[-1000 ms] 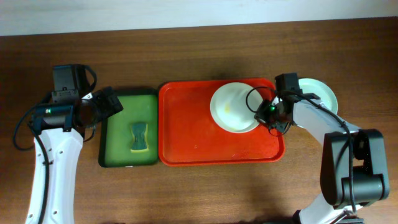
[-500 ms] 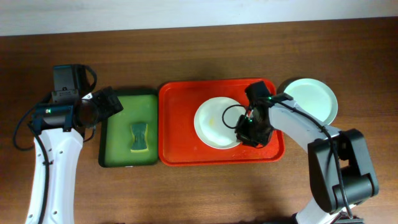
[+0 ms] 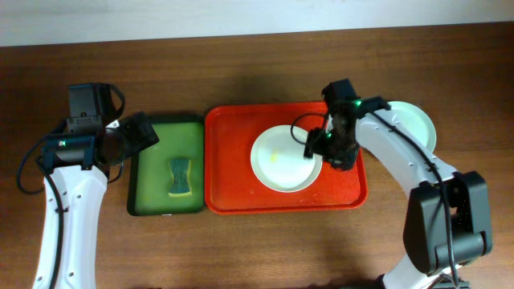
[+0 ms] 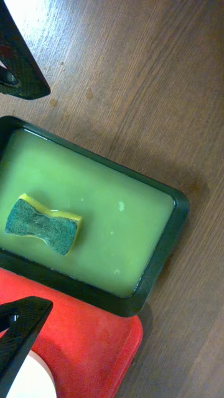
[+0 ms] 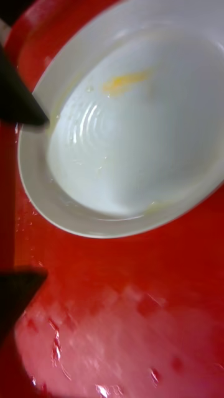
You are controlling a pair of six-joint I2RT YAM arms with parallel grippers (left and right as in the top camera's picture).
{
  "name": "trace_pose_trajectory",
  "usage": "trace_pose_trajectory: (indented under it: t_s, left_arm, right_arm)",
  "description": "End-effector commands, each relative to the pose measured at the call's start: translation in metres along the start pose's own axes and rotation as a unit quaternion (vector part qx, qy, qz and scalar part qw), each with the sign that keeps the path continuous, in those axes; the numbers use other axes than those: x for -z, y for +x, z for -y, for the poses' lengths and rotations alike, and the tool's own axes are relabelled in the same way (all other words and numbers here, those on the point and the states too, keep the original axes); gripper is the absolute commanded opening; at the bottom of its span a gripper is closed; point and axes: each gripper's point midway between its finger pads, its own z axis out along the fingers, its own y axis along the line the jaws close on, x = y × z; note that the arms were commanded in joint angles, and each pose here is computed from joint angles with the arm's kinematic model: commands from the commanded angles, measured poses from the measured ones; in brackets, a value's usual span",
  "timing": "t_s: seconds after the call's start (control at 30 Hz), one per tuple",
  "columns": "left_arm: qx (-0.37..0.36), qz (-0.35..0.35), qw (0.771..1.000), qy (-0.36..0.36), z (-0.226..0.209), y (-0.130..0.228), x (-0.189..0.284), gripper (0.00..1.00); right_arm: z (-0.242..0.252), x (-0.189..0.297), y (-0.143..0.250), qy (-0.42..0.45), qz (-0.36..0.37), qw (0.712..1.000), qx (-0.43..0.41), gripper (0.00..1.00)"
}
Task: Clean dirty plates on tray and stack at the side
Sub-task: 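Move the right gripper to the cream plate rim and drag it to tray center, then reach the left gripper into the green tray and grasp the sponge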
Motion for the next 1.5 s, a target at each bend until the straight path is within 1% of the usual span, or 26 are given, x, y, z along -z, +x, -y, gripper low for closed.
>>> trace_pose_trajectory:
  t_s: [0.0, 0.17, 0.23, 0.33, 0.43, 0.5, 0.57, 0.6, 0.67, 0.7, 0.77, 0.8, 0.87, 0.97, 1.13, 1.2, 1.3, 1.33, 1.43, 1.47]
  left_arm:
    - [0.008, 0.009, 1.0, -0.006, -0.003, -0.005, 0.003, 0.99]
    - [0.008, 0.009, 1.0, -0.006, -0.003, -0.005, 0.003, 0.99]
    - [0.008, 0.009, 1.0, -0.006, -0.003, -0.005, 0.003, 0.99]
    - [0.009, 0.015, 1.0, 0.001, 0.0, -0.008, 0.003, 0.99]
    - [0.009, 0.015, 1.0, 0.002, 0.0, -0.008, 0.003, 0.99]
    - [0.009, 0.004, 1.0, 0.026, 0.008, -0.004, 0.003, 0.99]
    - [0.006, -0.047, 0.998, 0.045, 0.013, 0.019, 0.005, 0.99]
    - [-0.003, -0.062, 0.997, 0.055, 0.016, 0.026, 0.005, 0.99]
    - [-0.048, -0.075, 0.994, 0.059, 0.021, 0.037, 0.004, 1.0]
    - [-0.058, -0.086, 0.993, 0.06, 0.025, 0.045, 0.003, 0.98]
    - [-0.077, -0.097, 0.991, 0.052, 0.029, 0.056, 0.001, 0.91]
    - [-0.092, -0.101, 0.99, 0.041, 0.031, 0.062, -0.001, 0.9]
    - [-0.111, -0.11, 0.987, 0.031, 0.035, 0.072, -0.007, 0.91]
    - [-0.132, -0.133, 0.982, 0.026, 0.041, 0.087, -0.016, 0.96]
    - [-0.136, -0.154, 0.979, 0.017, 0.041, 0.093, -0.027, 0.98]
    - [-0.137, -0.163, 0.977, 0.013, 0.041, 0.095, -0.033, 0.98]
    - [-0.137, -0.171, 0.976, 0.01, 0.041, 0.097, -0.037, 0.98]
    - [-0.137, -0.171, 0.976, 0.01, 0.041, 0.097, -0.038, 0.98]
    - [-0.137, -0.167, 0.976, 0.011, 0.042, 0.095, -0.039, 0.99]
    - [-0.137, -0.165, 0.977, 0.012, 0.043, 0.095, -0.039, 0.99]
  right_arm:
    - [0.004, 0.023, -0.023, -0.008, 0.037, 0.999, 0.026, 0.87]
    - [0.027, 0.027, -0.031, 0.0, 0.039, 0.999, -0.004, 0.87]
    - [0.029, 0.027, -0.029, 0.003, 0.034, 0.999, 0.016, 0.87]
    - [0.031, 0.026, -0.026, 0.006, 0.027, 1.0, 0.015, 0.89]
    - [0.033, 0.025, -0.023, 0.013, 0.021, 0.998, 0.056, 0.9]
    - [0.034, 0.025, -0.02, 0.015, 0.015, 0.998, 0.066, 0.9]
    - [0.037, 0.021, -0.016, 0.018, 0.007, 0.998, 0.066, 0.9]
    - [0.039, 0.018, -0.013, 0.019, 0.003, 0.998, 0.065, 0.9]
    - [0.043, 0.014, -0.011, 0.026, -0.001, 0.998, 0.064, 0.9]
    - [0.044, 0.014, -0.011, 0.029, -0.001, 0.998, 0.063, 0.89]
    - [0.045, 0.013, -0.011, 0.03, -0.001, 0.998, 0.063, 0.9]
    - [0.045, 0.013, -0.011, 0.03, -0.001, 0.998, 0.063, 0.9]
    - [0.044, 0.013, -0.013, 0.029, 0.002, 0.998, 0.064, 0.9]
    - [0.043, 0.013, -0.014, 0.028, 0.006, 0.998, 0.064, 0.9]
    - [0.042, 0.013, -0.018, 0.025, 0.013, 0.997, 0.066, 0.9]
    - [0.041, 0.012, -0.019, 0.024, 0.017, 0.997, 0.067, 0.89]
    - [0.042, 0.007, -0.021, 0.022, 0.022, 0.998, 0.063, 0.83]
    - [0.043, 0.001, -0.02, 0.02, 0.023, 0.998, 0.063, 0.79]
    - [0.034, -0.016, -0.013, -0.023, 0.018, 0.997, 0.066, 0.73]
    - [0.032, -0.02, -0.011, -0.036, 0.016, 0.997, 0.067, 0.69]
